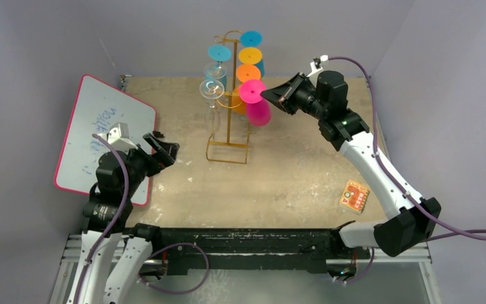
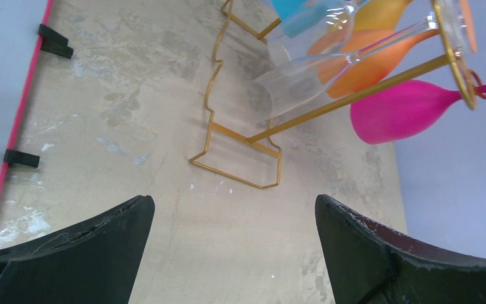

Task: Take the wine glass off the wine glass rack

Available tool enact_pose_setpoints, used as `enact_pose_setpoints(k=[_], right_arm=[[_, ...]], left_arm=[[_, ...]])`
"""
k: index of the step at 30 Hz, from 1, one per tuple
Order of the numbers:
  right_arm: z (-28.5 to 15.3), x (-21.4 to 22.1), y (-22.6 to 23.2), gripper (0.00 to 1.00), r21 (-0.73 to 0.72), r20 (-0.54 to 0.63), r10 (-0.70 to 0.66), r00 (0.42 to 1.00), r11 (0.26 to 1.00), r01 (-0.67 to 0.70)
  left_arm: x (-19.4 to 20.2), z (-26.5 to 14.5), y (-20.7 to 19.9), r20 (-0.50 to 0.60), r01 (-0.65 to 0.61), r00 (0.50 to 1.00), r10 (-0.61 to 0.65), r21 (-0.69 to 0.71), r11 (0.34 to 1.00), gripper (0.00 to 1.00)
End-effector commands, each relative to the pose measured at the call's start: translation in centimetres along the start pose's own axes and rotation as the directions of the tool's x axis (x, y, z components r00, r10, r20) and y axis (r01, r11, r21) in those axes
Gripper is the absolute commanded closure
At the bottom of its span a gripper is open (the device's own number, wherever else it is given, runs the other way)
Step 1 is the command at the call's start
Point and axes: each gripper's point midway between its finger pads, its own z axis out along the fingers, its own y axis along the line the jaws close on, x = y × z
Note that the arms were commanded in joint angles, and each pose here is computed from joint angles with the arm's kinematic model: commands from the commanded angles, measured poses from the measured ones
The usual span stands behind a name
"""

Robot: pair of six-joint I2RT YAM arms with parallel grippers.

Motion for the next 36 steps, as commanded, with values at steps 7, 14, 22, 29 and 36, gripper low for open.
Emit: enact_pose_setpoints(k=[7, 14, 22, 29, 36], right_arm=[[-1.3, -1.2, 1.3, 1.00, -0.068, 0.062, 0.005, 0.998, 0.998, -0.001], [-3.1, -1.6, 2.0, 1.00, -0.095, 0.111, -0.015, 0.994, 0.995, 0.025], [-5.3, -0.5, 0.6, 1.00, -0.079, 0.125, -0.035, 0.992, 0.996, 0.045], [-7.1, 1.5, -2.3, 1.00, -0.051, 0.112, -0.069, 0.991, 0.996, 0.075], [-8.8, 5.1, -7.0, 1.00, -0.011, 0.044, -0.128, 0.991, 0.992, 0.129]], left_arm=[[-2.5, -1.4, -5.7, 0.006, -0.006, 1.000, 0.005, 0.213, 0.977, 0.00], [-1.5, -1.6, -7.8, -0.064, 0.007, 0.998, 0.015, 0.326, 0.945, 0.01], [-0.3, -1.5, -9.5, -0.149, 0.052, 0.989, 0.012, 0.418, 0.907, 0.04], [1.8, -1.2, -9.0, -0.217, 0.069, 0.976, 0.031, 0.440, 0.895, 0.06], [5.8, 0.0, -7.0, -0.342, 0.127, 0.939, 0.018, 0.397, 0.909, 0.13]])
